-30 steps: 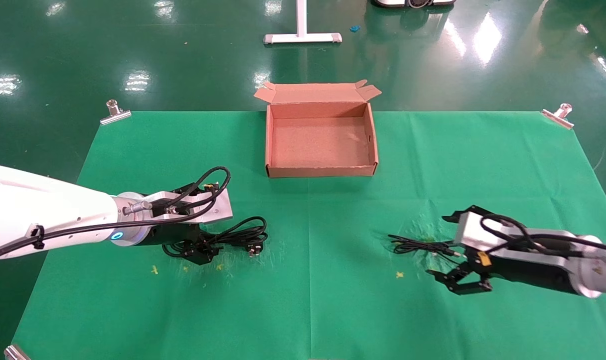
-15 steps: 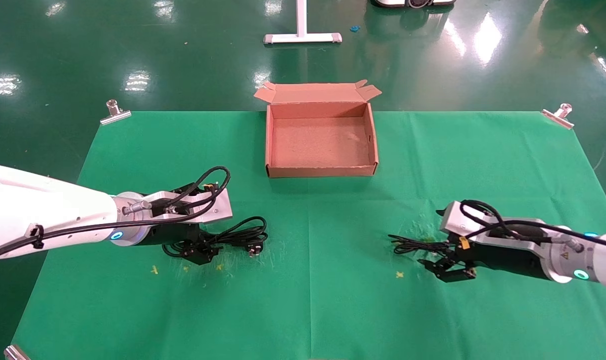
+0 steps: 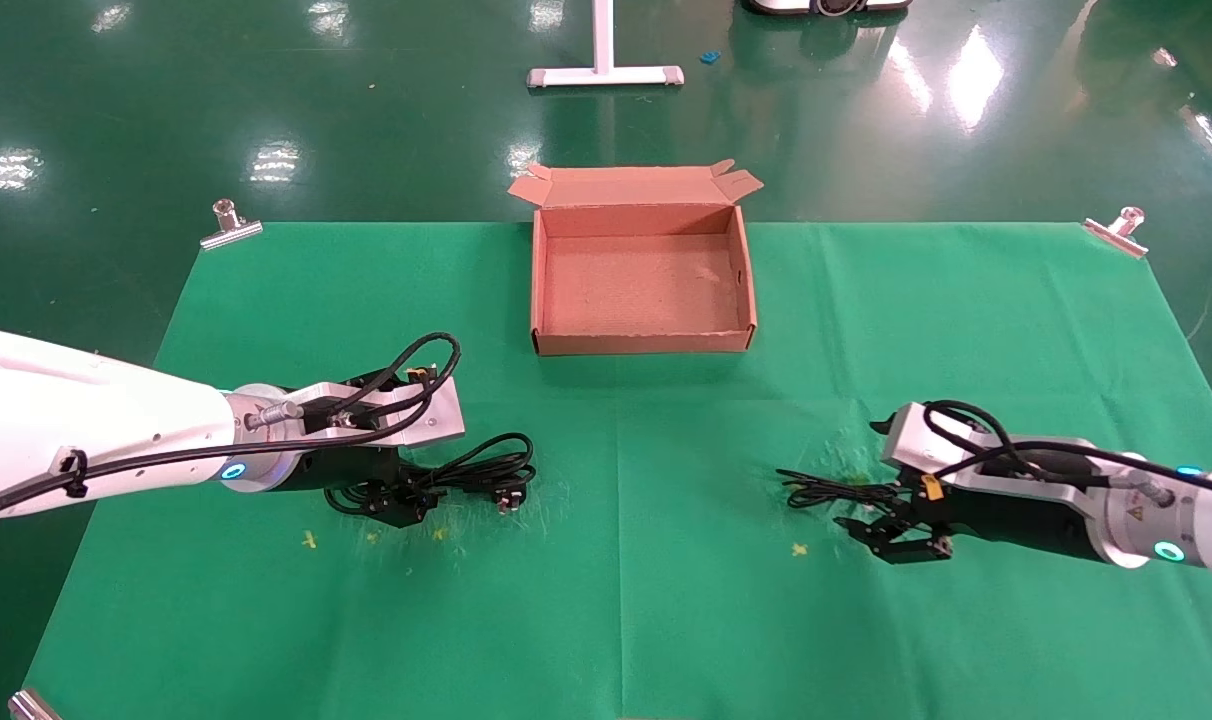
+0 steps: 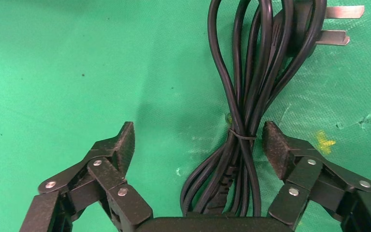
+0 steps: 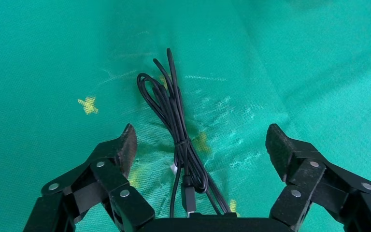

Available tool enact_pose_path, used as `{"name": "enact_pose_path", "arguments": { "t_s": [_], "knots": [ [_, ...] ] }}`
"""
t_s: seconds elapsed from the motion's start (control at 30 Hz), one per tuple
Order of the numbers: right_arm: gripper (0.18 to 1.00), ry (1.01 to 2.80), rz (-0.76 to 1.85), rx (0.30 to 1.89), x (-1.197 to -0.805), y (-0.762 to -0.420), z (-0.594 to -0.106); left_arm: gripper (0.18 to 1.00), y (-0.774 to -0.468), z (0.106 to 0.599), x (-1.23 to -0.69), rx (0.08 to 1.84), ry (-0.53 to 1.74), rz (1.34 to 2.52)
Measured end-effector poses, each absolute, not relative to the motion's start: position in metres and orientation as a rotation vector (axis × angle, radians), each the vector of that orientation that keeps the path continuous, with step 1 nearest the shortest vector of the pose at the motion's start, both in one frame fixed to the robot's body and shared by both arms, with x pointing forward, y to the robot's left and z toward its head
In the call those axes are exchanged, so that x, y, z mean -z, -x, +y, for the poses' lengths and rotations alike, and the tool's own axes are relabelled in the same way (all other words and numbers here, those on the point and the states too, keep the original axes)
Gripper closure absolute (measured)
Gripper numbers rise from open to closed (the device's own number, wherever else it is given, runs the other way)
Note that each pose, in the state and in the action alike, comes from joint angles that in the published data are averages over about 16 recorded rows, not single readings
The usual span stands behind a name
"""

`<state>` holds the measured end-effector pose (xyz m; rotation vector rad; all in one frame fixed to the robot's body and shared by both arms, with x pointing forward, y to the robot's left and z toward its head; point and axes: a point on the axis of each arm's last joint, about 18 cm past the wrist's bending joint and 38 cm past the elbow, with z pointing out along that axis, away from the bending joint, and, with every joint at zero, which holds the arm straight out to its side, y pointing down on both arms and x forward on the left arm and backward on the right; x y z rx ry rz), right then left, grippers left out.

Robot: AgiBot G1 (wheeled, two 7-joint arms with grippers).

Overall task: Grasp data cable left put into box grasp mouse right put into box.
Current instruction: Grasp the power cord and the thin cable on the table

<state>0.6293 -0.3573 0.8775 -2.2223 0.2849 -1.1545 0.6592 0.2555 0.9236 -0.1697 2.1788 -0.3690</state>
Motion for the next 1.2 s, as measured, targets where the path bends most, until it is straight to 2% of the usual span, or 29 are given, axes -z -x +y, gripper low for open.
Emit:
{"name": "enact_pose_path", "arguments": {
  "t_s": [0.23, 0.43, 0.97, 1.2],
  "knots": [
    [0.265, 2.221, 0.283, 1.153, -0.8777, -0.6284, -0.3574, 0.281, -0.6591, 0.2554, -0.9236, 0.369, 0.17, 2.179],
    [0.365, 2.22, 0.283, 1.152, -0.8779, -0.628, -0.3574, 0.381, -0.6591, 0.2552, -0.9236, 0.371, 0.169, 2.18],
    [0.732, 2.22, 0.282, 1.151, -0.878, -0.6274, -0.3574, 0.749, -0.6599, 0.2553, -0.9237, 0.371, 0.17, 2.18],
    [0.852, 2.217, 0.285, 1.149, -0.8781, -0.6268, -0.3587, 0.858, -0.6614, 0.2557, -0.924, 0.371, 0.17, 2.182]
  ]
}}
